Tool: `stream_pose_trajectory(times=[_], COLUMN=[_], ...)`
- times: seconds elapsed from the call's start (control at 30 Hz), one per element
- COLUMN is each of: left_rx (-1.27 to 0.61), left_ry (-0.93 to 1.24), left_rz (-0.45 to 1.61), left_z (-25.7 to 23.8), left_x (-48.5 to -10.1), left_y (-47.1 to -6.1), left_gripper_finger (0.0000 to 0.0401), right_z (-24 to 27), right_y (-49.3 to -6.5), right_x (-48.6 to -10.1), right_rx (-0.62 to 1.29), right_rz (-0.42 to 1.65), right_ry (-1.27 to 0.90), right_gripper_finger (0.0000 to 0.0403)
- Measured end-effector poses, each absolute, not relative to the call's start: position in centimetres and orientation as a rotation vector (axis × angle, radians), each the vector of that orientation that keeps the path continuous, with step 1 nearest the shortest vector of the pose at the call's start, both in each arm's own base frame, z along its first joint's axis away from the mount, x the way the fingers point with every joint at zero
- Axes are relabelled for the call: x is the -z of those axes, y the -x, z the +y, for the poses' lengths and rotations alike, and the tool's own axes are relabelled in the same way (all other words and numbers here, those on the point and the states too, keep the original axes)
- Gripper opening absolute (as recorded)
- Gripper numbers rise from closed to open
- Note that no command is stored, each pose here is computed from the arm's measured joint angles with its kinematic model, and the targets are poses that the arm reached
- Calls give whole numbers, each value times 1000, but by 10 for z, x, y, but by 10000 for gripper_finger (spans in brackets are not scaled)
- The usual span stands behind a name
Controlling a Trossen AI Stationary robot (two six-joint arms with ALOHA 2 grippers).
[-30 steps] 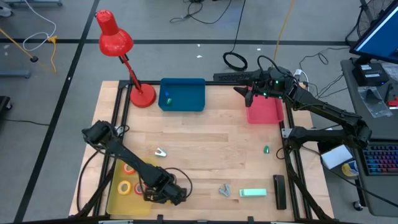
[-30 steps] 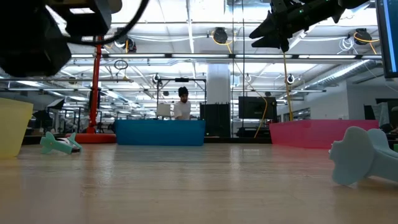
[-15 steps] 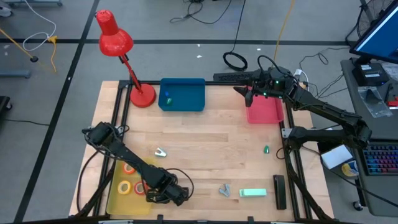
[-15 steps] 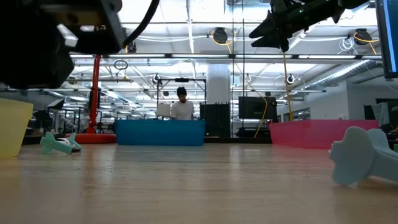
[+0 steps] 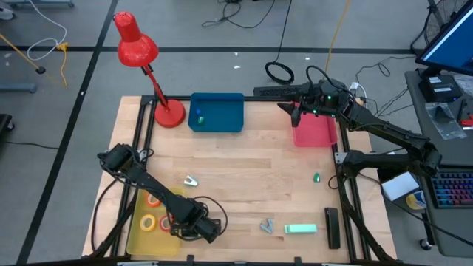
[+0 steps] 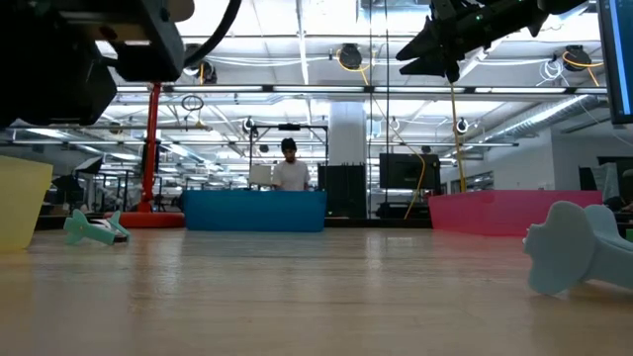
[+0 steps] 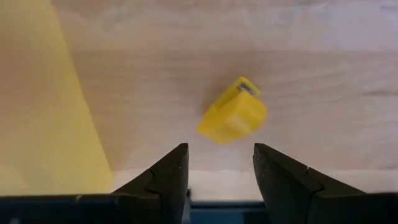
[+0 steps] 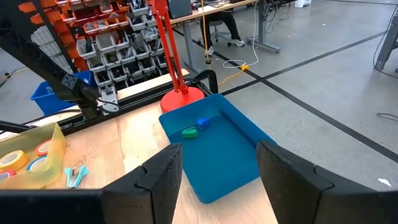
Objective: Pick and place Stapler, Stapler remover, tape
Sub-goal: Put the yellow stapler into the blue bin
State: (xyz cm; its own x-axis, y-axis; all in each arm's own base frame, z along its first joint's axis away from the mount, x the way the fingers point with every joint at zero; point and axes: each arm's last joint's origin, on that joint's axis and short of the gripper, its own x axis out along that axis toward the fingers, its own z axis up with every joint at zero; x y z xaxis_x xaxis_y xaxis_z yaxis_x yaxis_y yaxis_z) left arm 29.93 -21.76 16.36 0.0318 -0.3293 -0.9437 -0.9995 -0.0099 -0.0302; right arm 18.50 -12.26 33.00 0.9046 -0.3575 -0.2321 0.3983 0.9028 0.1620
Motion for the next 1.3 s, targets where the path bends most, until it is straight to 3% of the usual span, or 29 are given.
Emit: stream_pose_trajectory(times=[0.5,1.3], left_rx=[-915,-794], left_ry=[1324,1233], left_rz=[1456,1578], left_z=[-194,-202], left_x=[-156,-141], left_y=[-313,-313], left_gripper_finger=[182,181], right_z=[-123,-123], right_y=[-185,-185], right_x=[-330,-330], right_rx=[393,391], right_rz=[200,204], right_ry=[-209,-187], right_gripper_finger=[196,196])
